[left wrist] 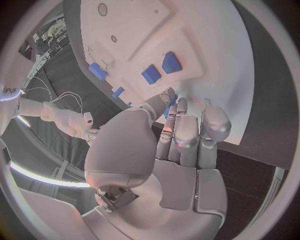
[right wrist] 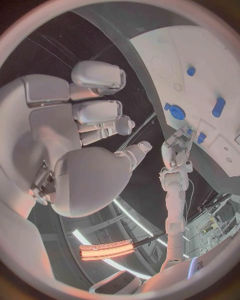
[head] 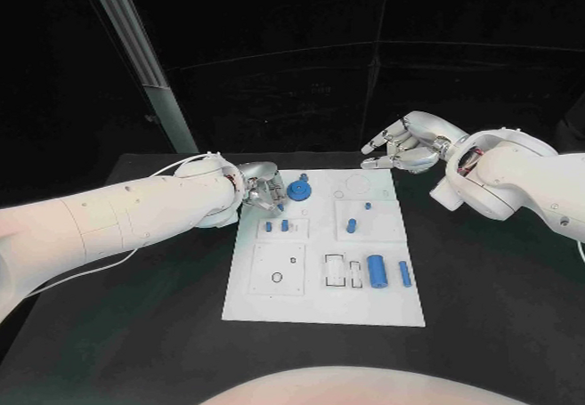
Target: Assemble the parts on the task board
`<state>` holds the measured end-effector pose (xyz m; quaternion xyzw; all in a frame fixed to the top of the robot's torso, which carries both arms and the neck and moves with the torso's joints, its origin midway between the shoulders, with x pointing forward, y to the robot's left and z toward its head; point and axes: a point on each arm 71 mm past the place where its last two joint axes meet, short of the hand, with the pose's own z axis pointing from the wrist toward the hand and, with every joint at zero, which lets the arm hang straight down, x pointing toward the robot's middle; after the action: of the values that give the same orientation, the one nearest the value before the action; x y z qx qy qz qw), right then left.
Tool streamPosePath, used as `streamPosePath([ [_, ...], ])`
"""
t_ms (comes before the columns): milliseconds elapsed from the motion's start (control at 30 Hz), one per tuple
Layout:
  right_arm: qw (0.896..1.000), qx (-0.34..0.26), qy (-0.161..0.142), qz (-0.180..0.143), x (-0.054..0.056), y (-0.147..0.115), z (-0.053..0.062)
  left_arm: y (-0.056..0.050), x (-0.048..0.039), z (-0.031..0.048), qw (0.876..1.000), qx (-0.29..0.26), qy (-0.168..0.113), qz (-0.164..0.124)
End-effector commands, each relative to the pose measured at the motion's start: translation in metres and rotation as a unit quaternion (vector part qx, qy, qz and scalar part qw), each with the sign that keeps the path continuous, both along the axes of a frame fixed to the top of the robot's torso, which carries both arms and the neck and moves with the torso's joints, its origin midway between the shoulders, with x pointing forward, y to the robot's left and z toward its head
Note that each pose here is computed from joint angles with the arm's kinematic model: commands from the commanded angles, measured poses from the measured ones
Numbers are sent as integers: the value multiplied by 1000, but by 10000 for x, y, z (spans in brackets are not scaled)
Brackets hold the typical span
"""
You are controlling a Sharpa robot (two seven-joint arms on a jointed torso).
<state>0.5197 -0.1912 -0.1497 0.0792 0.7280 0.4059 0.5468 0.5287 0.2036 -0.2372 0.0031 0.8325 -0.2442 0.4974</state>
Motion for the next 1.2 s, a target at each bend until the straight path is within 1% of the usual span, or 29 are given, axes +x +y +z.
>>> streamPosePath([
  [33, 1000, 1, 1, 0, 5, -8, 8, 21, 5, 23, 1000, -4, -10, 5],
  [267, 1000, -20, 4, -6, 32, -62, -18, 77, -15, 65, 999, -25, -28, 4],
  [367, 999, -49, 2, -9, 51, -100, -43, 115, -35, 103, 998, -52, -40, 7],
  [433, 997, -70, -2, -11, 58, -119, -58, 141, -46, 120, 997, -66, -43, 10],
  [533, 994, -104, -12, -12, 65, -140, -85, 202, -63, 135, 995, -91, -37, 22],
  [633, 989, -142, -29, -11, 60, -151, -118, 281, -79, 150, 991, -121, -29, 38],
  [700, 986, -164, -41, -9, 54, -152, -137, 333, -88, 165, 987, -149, -24, 51],
  [733, 983, -177, -49, -8, 48, -150, -151, 365, -92, 182, 983, -174, -23, 60],
  [767, 981, -188, -56, -6, 41, -148, -165, 390, -95, 198, 978, -198, -23, 68],
  [833, 975, -211, -69, -2, 22, -140, -202, 440, -101, 240, 960, -265, -20, 87],
  [933, 967, -238, -87, 7, -15, -112, -274, 490, -118, 304, 917, -382, -7, 118],
  [1067, 960, -260, -104, 17, -63, -57, -372, 482, -166, 365, 861, -490, 11, 133],
  [1100, 959, -262, -107, 19, -69, -39, -389, 472, -179, 373, 852, -506, 17, 134],
  [1200, 957, -266, -112, 26, -80, 22, -427, 435, -211, 385, 832, -537, 30, 136],
])
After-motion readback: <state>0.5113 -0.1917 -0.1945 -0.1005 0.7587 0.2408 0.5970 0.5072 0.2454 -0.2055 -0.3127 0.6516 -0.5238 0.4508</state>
